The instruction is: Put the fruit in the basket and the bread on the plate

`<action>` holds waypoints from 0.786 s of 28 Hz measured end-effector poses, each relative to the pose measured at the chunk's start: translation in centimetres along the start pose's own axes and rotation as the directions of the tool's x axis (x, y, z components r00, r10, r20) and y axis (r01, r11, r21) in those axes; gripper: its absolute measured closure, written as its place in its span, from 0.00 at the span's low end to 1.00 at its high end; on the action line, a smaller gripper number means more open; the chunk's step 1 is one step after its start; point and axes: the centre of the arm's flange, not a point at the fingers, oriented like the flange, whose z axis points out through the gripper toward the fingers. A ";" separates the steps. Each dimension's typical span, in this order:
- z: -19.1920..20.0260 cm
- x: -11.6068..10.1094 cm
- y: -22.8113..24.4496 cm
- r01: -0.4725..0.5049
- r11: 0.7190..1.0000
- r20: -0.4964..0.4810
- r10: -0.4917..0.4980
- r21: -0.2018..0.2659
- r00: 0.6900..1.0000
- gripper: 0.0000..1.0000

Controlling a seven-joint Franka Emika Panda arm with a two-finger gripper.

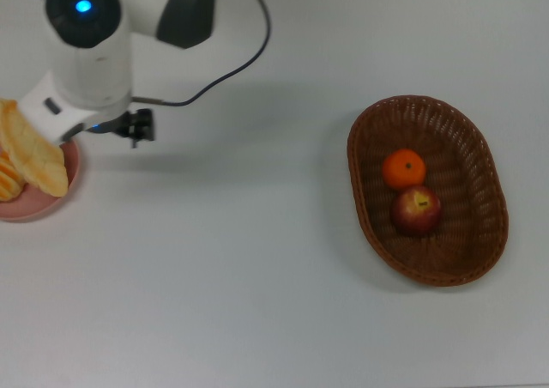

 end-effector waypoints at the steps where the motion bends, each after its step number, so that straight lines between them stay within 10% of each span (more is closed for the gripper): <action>1: -0.7 -0.2 -0.9 0.007 1.000 0.002 -0.007 0.012 1.000 0.00; 10: -6.0 -2.6 -3.2 0.003 0.990 -0.002 -0.003 0.139 1.000 0.00; 22: -8.0 -3.9 -2.7 0.007 0.990 -0.009 -0.006 0.144 1.000 0.00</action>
